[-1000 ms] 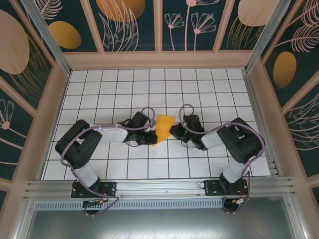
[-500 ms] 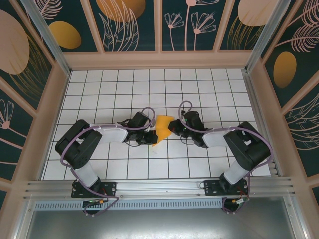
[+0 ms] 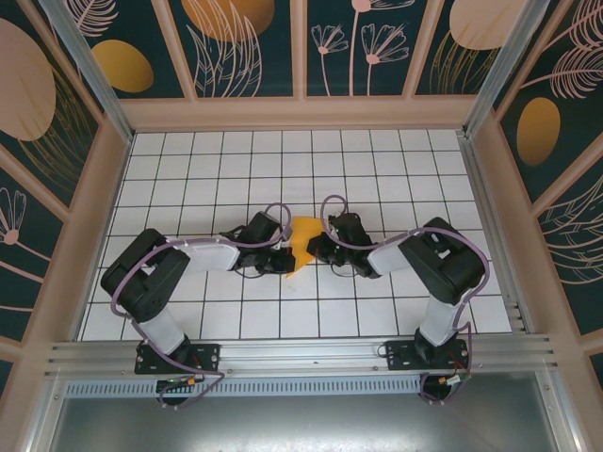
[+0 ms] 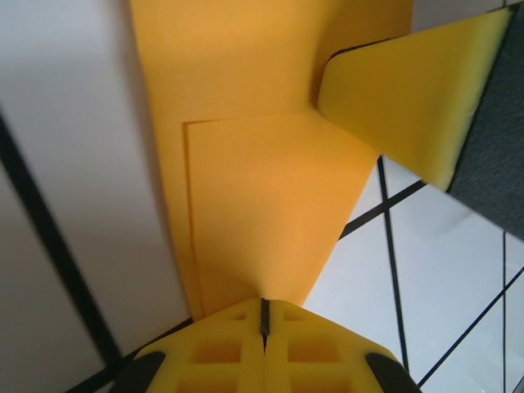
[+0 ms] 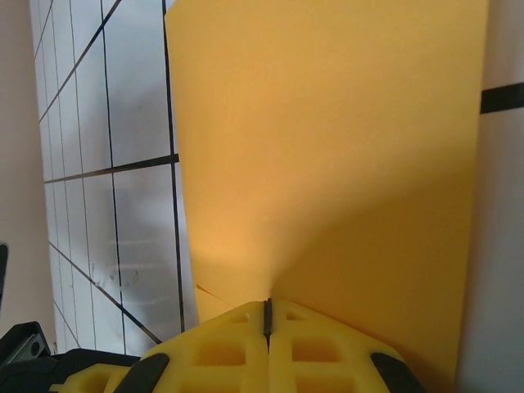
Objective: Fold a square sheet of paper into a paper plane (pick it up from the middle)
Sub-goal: Third fold the triangle at the center of the table.
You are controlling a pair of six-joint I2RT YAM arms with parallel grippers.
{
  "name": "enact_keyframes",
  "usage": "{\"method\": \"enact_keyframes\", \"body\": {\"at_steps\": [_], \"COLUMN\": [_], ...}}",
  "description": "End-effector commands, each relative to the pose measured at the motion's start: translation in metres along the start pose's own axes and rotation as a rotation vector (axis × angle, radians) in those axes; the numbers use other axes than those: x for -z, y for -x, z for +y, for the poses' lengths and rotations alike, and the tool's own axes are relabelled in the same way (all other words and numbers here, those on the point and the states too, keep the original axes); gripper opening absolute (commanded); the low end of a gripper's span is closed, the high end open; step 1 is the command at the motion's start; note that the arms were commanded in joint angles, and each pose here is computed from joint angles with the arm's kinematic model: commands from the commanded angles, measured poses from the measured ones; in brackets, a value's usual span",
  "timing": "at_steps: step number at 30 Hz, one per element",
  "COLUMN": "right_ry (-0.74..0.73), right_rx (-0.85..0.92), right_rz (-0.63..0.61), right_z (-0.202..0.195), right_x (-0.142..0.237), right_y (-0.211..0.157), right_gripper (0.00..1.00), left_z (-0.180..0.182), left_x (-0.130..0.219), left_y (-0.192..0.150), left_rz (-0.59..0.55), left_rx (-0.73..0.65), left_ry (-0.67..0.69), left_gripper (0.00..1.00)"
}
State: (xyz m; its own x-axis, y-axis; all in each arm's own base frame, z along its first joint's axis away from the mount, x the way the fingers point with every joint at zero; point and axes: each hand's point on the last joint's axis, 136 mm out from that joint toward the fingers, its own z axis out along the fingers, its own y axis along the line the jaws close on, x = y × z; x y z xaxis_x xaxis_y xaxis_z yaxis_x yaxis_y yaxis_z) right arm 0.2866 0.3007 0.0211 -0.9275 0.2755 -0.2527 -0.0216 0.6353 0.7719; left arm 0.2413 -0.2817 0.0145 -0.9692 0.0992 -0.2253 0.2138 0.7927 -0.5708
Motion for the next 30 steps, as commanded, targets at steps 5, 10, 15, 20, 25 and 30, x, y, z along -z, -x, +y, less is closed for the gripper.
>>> {"method": "enact_keyframes", "body": {"at_steps": [5,10,15,20,25,30], "right_ry": [-0.102,-0.125,-0.127,-0.131,-0.137,-0.152], "right_rx": [-0.056,-0.054,-0.053,-0.053,-0.05,-0.043], "right_rz": [0.045,0.042,0.039,0.042,0.044,0.041], "right_z": [-0.038,-0.041,-0.04,-0.04,-0.04,-0.042], "right_x": [-0.004,-0.003,-0.002,-0.002,-0.002,0.0], "right_y": [-0.021,-0.02,-0.02,-0.021,-0.022,-0.021], "right_gripper": [0.0,0.0,0.0,0.0,0.0,0.0], "left_z": [-0.032,-0.061,-0.059,-0.051,-0.02,0.005], "left_x": [0.032,0.031,0.003,-0.01,-0.021,-0.023], "left_y": [0.0,0.014,0.009,0.018,0.004,-0.02], "left_rz": [-0.009,0.006,0.086,0.074,0.101,0.14], "left_rx": [-0.016,-0.012,0.028,0.026,0.066,0.095], "left_ry": [-0.112,-0.228,-0.275,-0.231,-0.119,-0.043], "left_gripper": [0.02,0.0,0.0,0.0,0.0,0.0]}}
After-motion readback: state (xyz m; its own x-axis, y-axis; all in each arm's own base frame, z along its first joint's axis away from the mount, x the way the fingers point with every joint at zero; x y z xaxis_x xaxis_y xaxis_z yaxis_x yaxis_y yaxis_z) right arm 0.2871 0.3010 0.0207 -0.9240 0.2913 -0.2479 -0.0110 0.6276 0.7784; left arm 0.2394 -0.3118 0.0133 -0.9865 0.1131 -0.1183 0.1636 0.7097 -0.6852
